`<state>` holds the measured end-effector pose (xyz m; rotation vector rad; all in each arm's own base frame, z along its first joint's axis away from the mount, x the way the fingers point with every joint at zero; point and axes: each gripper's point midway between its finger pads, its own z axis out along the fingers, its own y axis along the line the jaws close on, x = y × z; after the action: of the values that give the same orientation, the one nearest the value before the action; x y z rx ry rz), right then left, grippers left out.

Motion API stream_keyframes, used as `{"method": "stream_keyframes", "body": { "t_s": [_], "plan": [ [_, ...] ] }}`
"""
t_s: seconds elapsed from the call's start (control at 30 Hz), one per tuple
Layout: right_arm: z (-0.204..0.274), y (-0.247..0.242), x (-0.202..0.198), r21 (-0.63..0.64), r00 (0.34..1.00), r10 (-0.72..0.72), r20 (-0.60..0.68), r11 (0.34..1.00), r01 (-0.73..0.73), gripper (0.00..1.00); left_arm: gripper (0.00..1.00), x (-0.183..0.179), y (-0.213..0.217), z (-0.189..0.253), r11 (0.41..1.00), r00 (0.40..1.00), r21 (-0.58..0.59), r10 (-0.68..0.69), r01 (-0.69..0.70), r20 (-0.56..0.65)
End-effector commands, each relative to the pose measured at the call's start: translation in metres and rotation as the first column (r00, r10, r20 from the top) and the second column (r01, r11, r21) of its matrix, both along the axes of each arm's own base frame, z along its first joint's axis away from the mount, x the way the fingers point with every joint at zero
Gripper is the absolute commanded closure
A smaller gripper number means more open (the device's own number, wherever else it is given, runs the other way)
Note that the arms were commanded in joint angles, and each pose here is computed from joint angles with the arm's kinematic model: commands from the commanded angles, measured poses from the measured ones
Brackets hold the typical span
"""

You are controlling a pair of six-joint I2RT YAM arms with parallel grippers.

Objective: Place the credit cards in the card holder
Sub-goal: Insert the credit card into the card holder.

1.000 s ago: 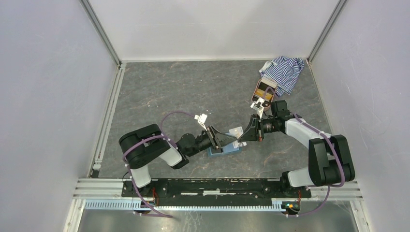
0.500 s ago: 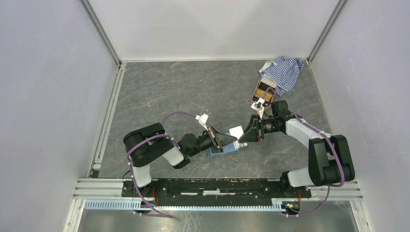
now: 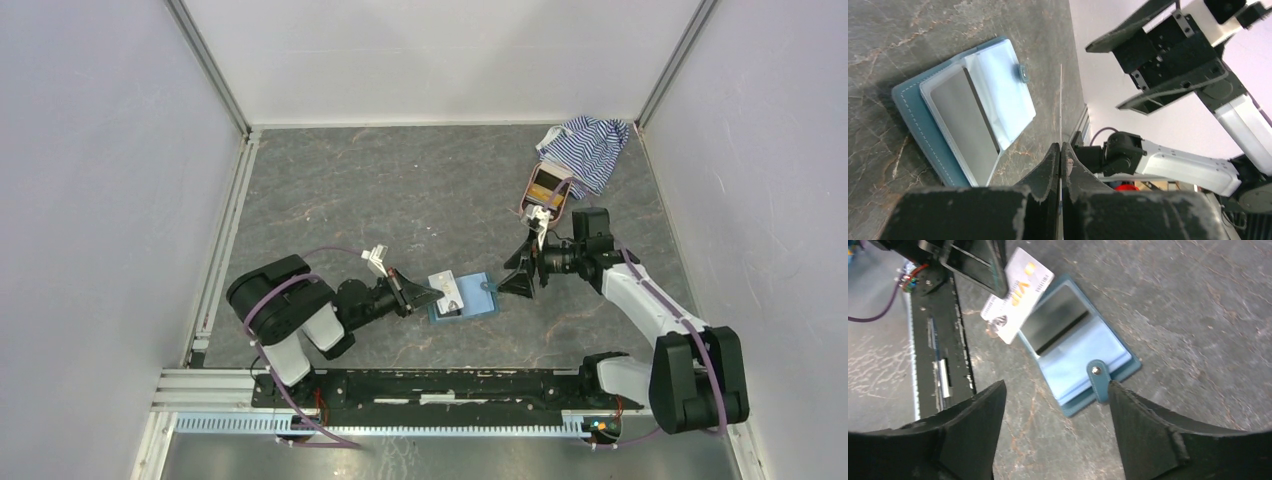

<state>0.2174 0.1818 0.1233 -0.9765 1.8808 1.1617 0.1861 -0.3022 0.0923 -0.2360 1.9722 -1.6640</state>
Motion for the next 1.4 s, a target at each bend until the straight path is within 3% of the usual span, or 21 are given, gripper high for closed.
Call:
{"method": "stream_keyframes", "body": {
  "t_s": [0.0, 0.33, 0.47, 0.73, 1.37],
  "plan": [
    [-0.005, -0.007, 0.026, -0.074, 0.997, -0.047, 0.064, 0.996, 0.052, 0.24, 0.98, -0.010, -0.008, 0.028, 0.989, 0.991, -0.081, -0.121, 0.125, 0.053],
    [-0.030, 0.016, 0.035, -0.126, 1.000, -0.022, 0.018, 0.992, 0.024, 0.68, 0.98, 0.008, -0.007, -0.004, 0.992, 0.995, 0.081, -0.095, 0.093, 0.018],
    [-0.044, 0.021, 0.029, -0.142, 0.999, -0.005, -0.032, 0.990, 0.000, 0.76, 0.98, 0.015, -0.006, -0.017, 0.985, 0.997, 0.154, -0.082, 0.079, 0.012],
    [-0.064, 0.030, 0.017, -0.169, 0.995, 0.029, -0.100, 0.985, -0.046, 0.83, 0.98, 0.023, -0.006, -0.025, 0.985, 0.999, 0.167, -0.043, 0.041, 0.008],
    [-0.084, 0.029, 0.009, -0.213, 0.986, 0.021, -0.163, 0.976, -0.056, 0.83, 0.98, 0.031, -0.005, -0.048, 0.975, 0.999, 0.219, 0.039, -0.035, -0.012]
  ]
}}
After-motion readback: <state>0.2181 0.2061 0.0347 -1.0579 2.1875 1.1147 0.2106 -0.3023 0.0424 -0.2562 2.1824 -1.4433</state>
